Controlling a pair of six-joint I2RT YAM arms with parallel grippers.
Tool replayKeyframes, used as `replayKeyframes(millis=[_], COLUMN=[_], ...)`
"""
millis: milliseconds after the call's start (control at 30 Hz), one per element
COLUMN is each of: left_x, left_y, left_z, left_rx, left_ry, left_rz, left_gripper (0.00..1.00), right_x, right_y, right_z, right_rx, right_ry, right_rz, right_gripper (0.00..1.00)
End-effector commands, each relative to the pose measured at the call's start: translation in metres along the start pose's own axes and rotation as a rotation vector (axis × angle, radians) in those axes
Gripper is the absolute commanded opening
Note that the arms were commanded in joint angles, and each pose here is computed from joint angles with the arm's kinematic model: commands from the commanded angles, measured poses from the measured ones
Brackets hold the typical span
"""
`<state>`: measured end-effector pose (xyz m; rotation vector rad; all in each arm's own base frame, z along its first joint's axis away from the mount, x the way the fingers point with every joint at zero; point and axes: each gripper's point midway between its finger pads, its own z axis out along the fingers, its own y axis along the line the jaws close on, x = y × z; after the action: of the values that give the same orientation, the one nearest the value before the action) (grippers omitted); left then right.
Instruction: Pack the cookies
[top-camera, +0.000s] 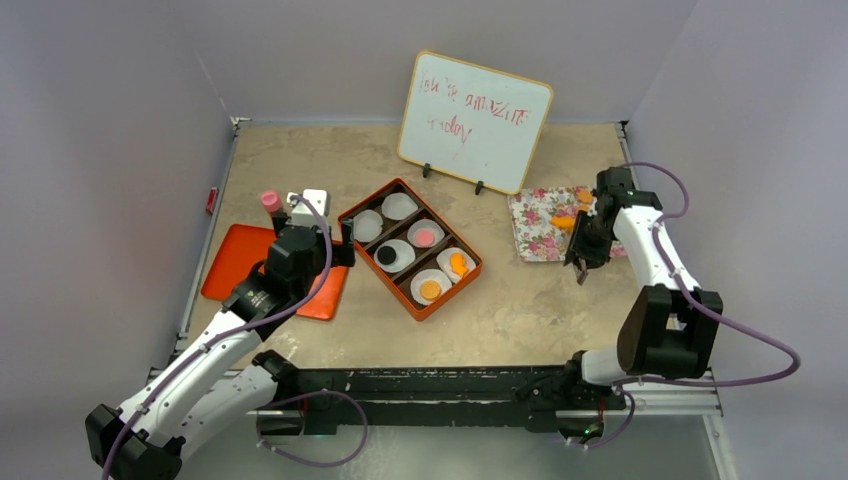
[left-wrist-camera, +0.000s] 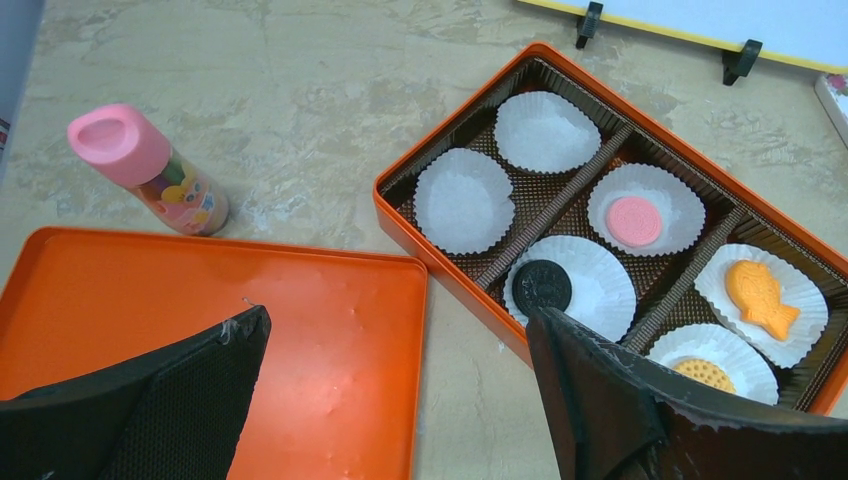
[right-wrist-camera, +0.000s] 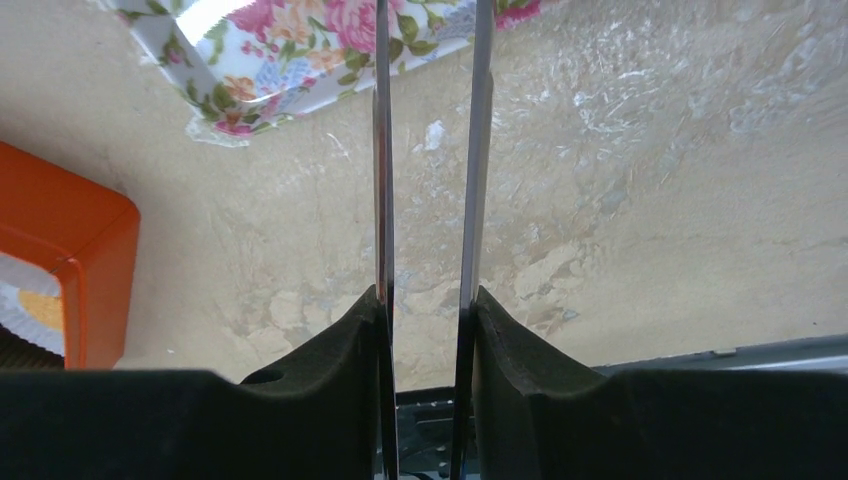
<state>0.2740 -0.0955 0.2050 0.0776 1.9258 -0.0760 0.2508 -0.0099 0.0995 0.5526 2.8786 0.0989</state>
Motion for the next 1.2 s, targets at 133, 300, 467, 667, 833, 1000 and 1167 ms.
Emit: replayKeyframes(millis=[133, 300, 467, 667, 833, 1000, 1167], left_x=[-0.010, -0.011, -0.011, -0.013, -0.013, -0.013, -0.013], left_y=[0.006, 0.012, 0.018, 0.025, 0.032, 0.035, 0.035], left_z=[0.001, 0.001, 0.000, -0.001, -0.002, -0.003, -0.002], left_rx=[-0.034, -0.072, -0.106, -0.148, -0.184, -0.207, -0.208], left_ry=[-0.043, -0.045, -0.050, -0.057, -0.060, -0.059, -0.054], left_rz=[0.001, -0.009, -0.019, -0.033, -0.042, -0.048, -0.049], left_gripper=[0.99, 0.99, 0.99, 0.99, 1.00, 1.00, 1.00], right_x=[-0.013, -0.018, -0.024, -0.029, -0.031, -0.031, -0.027], right_y=[0.018, 0.029, 0.051, 0.080, 0.119, 0.160, 0.200], right_z=[-0.039, -0.051, -0.069, -0.082, -0.090, -0.097, -0.093], right_rx=[-0.106, -0.151, -0.223, -0.239, -0.283, -0.337, -0.374], right_ry=[-0.090, -0.113, -0.157, -0.200, -0.241, -0.270, -0.270], right_rz=[-0.041, -0.069, -0.125, -0.236, -0.349, -0.439, -0.517], right_gripper=[0.19, 0.18, 0.17, 0.17, 0.17, 0.17, 0.17])
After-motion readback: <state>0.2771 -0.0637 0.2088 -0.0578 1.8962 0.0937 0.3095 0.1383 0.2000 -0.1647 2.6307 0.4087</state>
